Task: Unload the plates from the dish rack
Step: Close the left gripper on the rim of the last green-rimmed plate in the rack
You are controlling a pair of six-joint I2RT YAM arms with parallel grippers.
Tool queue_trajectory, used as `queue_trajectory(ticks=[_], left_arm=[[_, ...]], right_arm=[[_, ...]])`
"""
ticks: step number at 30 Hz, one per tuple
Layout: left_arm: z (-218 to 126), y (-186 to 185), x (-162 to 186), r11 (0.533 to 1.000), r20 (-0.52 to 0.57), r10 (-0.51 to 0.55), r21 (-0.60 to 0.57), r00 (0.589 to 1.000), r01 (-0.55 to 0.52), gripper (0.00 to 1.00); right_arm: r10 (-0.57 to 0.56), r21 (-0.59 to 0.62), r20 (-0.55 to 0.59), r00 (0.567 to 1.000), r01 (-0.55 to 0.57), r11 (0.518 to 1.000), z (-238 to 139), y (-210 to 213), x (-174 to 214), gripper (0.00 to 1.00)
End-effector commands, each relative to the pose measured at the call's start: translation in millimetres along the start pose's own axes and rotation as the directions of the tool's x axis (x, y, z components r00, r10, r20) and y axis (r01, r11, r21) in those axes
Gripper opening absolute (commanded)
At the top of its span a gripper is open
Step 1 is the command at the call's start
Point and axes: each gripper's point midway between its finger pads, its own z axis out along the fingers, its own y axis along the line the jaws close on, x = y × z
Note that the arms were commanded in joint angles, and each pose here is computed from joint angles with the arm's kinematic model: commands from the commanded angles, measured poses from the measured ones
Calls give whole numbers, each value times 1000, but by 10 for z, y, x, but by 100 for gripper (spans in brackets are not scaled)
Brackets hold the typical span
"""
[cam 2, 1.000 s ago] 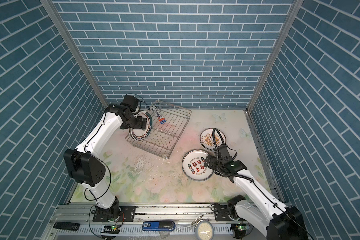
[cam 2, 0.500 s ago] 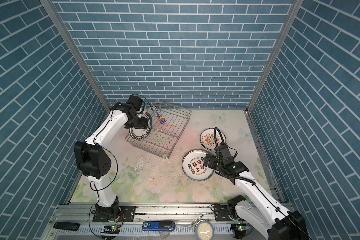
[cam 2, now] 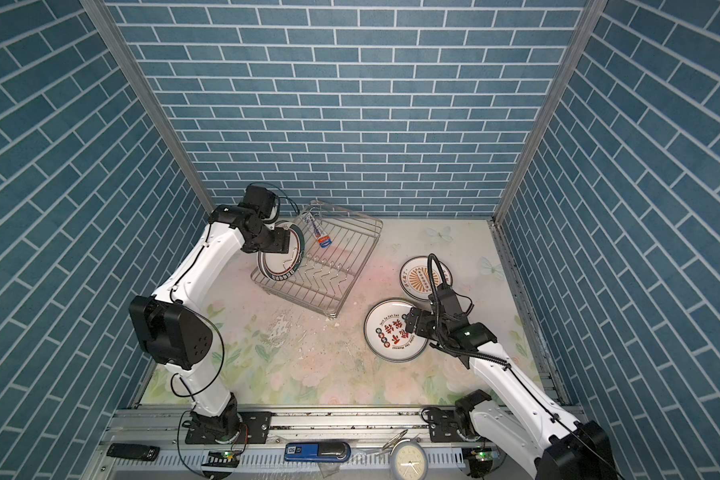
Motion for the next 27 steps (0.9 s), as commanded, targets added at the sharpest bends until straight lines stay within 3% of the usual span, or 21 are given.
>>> queue_trajectory(ticks=[1,9,16,27], left_arm=[[85,72,25,999,-20,11,-35,1000,-12,80],[261,198,34,998,-54,-2,-68,999,-1,76],[422,198,75,998,-92,4,-60,996,-9,56],[564,215,110,997,-114,12,-72,993,-20,37]], right_arm=[[-23,-18,-6,1000,23,1000,26,25,18,99],[-25,-36,-4,1000,25,999,49,42,36,98],[-27,-38,3,1000,27,999,50,27,49,98],[-28,-49,4,1000,28,998,56,20,78,98]])
